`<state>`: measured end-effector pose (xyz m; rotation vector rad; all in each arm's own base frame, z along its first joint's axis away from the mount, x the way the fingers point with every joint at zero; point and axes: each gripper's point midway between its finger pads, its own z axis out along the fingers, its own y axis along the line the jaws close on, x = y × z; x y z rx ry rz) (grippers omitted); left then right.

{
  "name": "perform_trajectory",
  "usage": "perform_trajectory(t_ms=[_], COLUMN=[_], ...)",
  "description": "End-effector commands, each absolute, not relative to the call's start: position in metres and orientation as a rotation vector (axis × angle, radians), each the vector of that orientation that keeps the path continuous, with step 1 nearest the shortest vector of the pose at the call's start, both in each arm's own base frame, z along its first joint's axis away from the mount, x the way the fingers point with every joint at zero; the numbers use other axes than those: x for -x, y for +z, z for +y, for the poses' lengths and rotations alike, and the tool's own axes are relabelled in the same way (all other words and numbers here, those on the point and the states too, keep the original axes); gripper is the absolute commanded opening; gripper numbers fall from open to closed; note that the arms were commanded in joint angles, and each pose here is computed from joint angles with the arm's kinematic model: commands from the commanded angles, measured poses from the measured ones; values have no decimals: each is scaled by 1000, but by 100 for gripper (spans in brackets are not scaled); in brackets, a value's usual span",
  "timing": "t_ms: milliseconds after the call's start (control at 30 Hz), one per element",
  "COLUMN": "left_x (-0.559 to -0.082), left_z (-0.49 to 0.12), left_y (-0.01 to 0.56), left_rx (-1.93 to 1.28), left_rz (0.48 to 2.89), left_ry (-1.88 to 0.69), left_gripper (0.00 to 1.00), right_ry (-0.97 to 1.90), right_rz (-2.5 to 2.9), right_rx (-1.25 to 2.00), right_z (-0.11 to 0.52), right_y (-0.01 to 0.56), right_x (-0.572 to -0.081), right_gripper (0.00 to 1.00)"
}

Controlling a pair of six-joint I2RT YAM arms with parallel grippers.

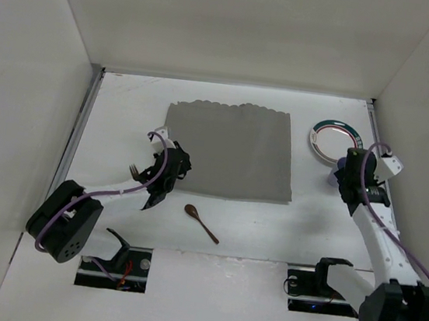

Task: Set the dinner table for one person

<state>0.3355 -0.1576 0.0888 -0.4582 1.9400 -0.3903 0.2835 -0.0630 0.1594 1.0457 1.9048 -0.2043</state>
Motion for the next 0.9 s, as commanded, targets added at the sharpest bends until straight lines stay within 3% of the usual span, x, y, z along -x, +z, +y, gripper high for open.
perform_trajectory(t_ms=[0,200,467,700,867], left_x=[-349,-348,-349,-350,-351], left_z=[-154,-154,-158,-153,-155], left_y=[118,117,112,110,110], left_rx=[492,498,500,520,519], left_rz=[1834,1835,1858,1860,1861], left_ry=[-410,-420,-447,-450,-453], left_gripper=[22,23,23,24,24], right_ry=[-205,-216,-135,-114,-124], right_rz=[1787,1769,1790,1776,1654], right_rx=[-1097,-1168,-1182,-1231,-1171], right_z=[-81,-105,-111,-115,-114], right_y=[177,159,145,141,199], right_x=[-315,-329,-351,-352,-343], right_gripper=[52,48,36,5,1])
